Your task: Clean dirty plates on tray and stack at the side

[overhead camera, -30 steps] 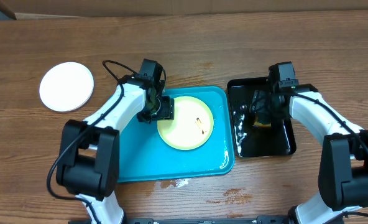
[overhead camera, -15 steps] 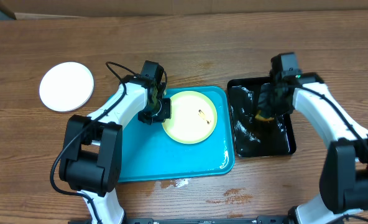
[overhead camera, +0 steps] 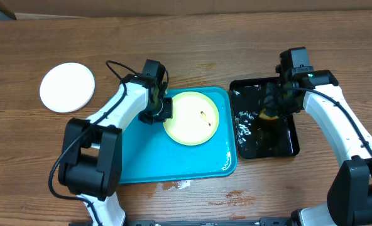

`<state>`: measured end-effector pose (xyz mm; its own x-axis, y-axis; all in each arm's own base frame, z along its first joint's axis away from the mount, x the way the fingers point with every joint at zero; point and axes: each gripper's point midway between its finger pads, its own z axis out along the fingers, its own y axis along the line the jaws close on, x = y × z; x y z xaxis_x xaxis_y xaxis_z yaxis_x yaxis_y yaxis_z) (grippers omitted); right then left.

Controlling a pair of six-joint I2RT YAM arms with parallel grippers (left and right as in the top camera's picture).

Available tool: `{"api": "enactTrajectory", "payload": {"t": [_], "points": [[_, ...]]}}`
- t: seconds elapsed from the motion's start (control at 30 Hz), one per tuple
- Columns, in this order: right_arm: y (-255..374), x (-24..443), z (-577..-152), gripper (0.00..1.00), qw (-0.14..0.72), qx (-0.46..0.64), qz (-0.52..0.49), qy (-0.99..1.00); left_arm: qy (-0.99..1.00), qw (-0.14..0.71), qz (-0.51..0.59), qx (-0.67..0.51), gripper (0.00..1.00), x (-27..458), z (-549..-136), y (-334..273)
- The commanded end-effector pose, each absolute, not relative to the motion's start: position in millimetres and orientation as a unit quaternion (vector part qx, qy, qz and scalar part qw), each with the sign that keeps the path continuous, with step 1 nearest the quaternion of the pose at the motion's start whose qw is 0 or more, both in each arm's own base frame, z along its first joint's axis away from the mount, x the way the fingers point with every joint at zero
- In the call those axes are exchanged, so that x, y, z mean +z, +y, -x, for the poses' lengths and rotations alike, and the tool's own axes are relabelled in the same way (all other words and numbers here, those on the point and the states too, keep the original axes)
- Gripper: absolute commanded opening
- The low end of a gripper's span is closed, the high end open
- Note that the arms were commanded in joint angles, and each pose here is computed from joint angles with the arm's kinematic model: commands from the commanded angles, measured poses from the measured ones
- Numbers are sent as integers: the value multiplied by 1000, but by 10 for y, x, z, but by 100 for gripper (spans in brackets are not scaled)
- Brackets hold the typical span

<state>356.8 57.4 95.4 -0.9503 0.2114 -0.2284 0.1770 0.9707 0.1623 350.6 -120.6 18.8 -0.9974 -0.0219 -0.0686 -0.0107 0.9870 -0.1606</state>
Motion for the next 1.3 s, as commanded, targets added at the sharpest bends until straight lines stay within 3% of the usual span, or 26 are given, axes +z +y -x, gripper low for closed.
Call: {"api": "enactTrajectory", "payload": {"t": [0.0,0.97,1.17,1.27], "points": [[655,1005,-3537,4,118,91,-90,985,994,103,25,-35,4,537,-3694,-1042],[683,884,-3476,4,82,97,-127,984,985,170,33,19,4,699,-3778,-1221],[951,949,-3443,4,60,175,-128,974,984,169,55,9,4,689,-3777,-1244],[1273,1108,-3489,4,57,273,-106,955,984,168,56,8,4,688,-3773,-1247]]}}
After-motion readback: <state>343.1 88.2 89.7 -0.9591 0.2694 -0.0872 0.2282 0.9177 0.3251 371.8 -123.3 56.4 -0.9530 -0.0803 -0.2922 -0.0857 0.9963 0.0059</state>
